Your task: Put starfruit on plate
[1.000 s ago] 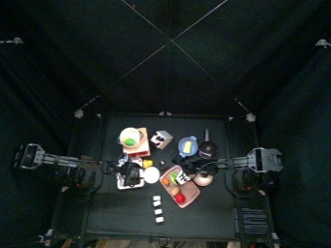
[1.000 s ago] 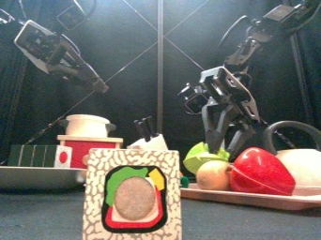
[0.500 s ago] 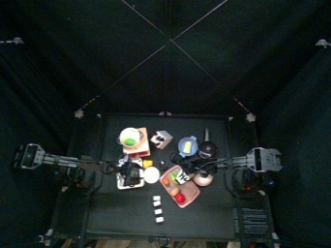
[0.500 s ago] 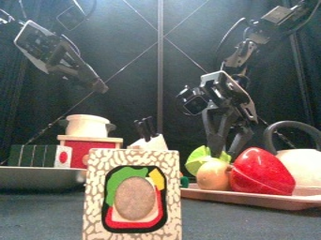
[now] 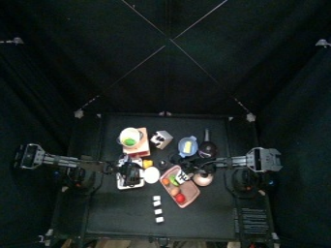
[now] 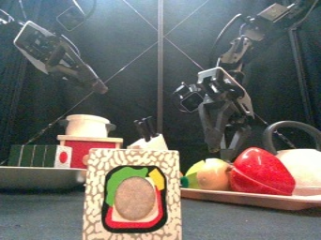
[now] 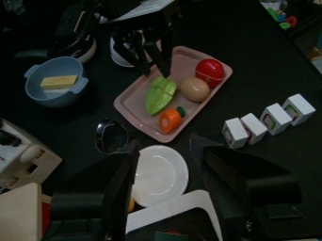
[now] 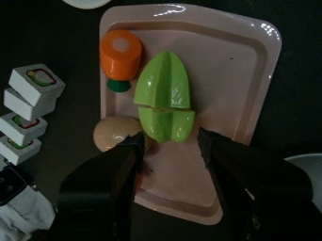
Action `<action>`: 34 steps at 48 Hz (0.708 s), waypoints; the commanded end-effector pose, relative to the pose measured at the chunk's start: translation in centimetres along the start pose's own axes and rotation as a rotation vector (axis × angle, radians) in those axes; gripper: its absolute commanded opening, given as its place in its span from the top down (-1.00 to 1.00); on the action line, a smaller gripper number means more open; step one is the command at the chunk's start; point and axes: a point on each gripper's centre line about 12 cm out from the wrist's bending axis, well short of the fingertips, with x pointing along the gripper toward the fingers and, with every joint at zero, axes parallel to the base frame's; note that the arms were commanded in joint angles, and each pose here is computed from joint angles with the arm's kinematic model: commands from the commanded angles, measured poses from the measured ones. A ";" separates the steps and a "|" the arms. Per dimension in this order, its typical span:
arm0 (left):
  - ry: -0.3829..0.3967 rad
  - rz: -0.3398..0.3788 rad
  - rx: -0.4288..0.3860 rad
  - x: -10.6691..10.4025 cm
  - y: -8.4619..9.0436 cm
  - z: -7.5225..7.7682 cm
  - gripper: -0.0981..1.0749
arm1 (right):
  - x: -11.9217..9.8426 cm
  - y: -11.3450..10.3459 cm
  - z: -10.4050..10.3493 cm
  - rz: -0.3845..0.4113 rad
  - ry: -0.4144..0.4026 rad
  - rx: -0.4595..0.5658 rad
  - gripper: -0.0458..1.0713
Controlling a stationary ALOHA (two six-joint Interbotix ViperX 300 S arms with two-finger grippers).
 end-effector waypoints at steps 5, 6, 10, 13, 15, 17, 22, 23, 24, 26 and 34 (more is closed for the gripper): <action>-0.020 0.007 -0.004 0.0 0.3 0.6 -0.61 | -1.4 1.0 1.5 0.010 -0.032 -0.025 -0.58; -0.020 0.007 -0.004 0.0 0.3 0.6 -0.61 | -1.5 1.1 1.6 0.009 -0.037 -0.033 -0.58; -0.019 0.007 -0.004 0.0 0.3 0.6 -0.61 | -1.9 1.4 2.1 0.007 -0.062 -0.056 -0.58; -0.020 0.007 -0.004 0.0 0.3 0.6 -0.61 | -2.3 1.4 2.3 0.003 -0.078 -0.073 -0.58; -0.022 0.007 -0.004 0.0 0.3 0.6 -0.61 | -2.5 1.4 2.4 -0.001 -0.087 -0.084 -0.58; -0.020 0.007 -0.004 0.0 0.3 0.6 -0.61 | -2.7 1.4 2.5 -0.003 -0.098 -0.094 -0.58; -0.020 0.007 -0.004 0.0 0.3 0.6 -0.61 | -3.2 1.3 2.7 0.010 -0.152 -0.112 -0.58; -0.022 0.007 -0.004 0.0 0.3 0.6 -0.61 | -3.3 1.3 2.7 0.018 -0.165 -0.112 -0.58; -0.020 0.007 -0.004 0.0 0.3 0.6 -0.61 | -3.5 1.4 2.7 0.028 -0.182 -0.113 -0.58; -0.020 0.007 -0.007 0.0 0.3 0.6 -0.61 | -4.1 1.5 2.8 0.053 -0.224 -0.115 -0.58; -0.022 0.008 -0.011 0.0 0.3 0.7 -0.61 | -6.9 1.2 2.2 0.141 -0.365 -0.117 -0.58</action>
